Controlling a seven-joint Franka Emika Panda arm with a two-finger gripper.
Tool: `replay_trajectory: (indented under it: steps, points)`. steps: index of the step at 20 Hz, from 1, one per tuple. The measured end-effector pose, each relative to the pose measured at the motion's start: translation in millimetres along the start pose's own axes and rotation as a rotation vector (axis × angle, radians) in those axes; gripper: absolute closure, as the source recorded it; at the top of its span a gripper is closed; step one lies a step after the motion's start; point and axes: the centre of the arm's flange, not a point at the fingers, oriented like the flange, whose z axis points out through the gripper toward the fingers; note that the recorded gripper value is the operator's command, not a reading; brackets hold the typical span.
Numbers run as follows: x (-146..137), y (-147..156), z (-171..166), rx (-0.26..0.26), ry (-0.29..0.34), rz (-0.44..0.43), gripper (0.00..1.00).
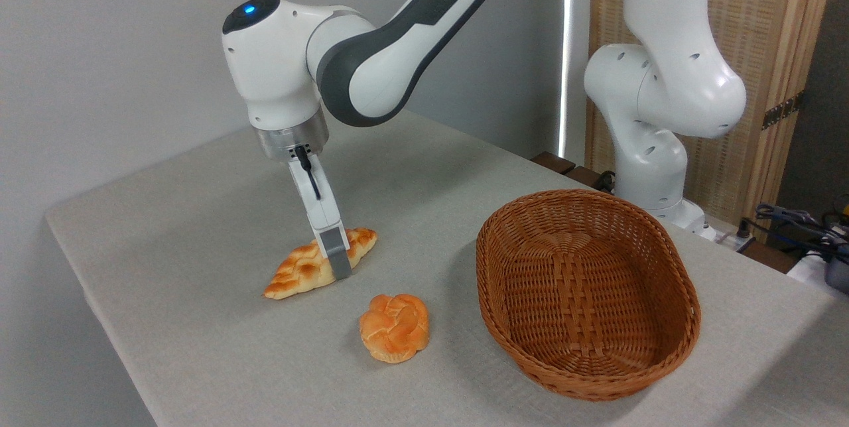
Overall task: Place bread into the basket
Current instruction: 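Close the gripper around the middle of the braided roll, then lift the braided roll and carry it over the wicker basket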
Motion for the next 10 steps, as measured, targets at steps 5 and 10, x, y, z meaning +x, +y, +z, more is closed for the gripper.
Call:
replay_trajectory:
  steps: [5, 10]
  points:
    - [0.4, 0.3, -0.1, 0.000, 0.000, 0.001, 0.84]
    - [1.9, -0.2, -8.1, 0.000, 0.000, 0.002, 0.85]
